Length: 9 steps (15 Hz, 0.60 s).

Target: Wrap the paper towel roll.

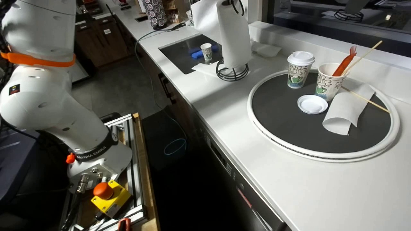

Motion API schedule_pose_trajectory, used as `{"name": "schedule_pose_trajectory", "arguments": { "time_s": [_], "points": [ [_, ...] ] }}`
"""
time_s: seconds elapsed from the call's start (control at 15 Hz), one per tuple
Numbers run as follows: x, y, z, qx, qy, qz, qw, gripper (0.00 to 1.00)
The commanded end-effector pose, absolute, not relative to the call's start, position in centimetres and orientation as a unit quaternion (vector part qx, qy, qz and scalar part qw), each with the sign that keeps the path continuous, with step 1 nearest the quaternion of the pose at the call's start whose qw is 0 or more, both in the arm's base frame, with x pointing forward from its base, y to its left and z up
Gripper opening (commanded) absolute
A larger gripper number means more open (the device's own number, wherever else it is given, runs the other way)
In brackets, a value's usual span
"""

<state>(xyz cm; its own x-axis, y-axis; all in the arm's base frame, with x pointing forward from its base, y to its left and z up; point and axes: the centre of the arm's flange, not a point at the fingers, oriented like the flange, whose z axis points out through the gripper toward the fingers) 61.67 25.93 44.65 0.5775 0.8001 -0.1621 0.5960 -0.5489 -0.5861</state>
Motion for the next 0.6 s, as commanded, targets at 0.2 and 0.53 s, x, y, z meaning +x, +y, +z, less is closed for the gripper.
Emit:
{"name": "schedule_pose_trajectory", "arguments": {
  "time_s": [0.2,0.53],
  "points": [
    [65.3,25.9,45.6,-0.859,-0.426,0.178,0.222,0.00],
    [64.5,28.6,47.7,-0.836,-0.456,0.186,0.241,0.00]
  ]
}}
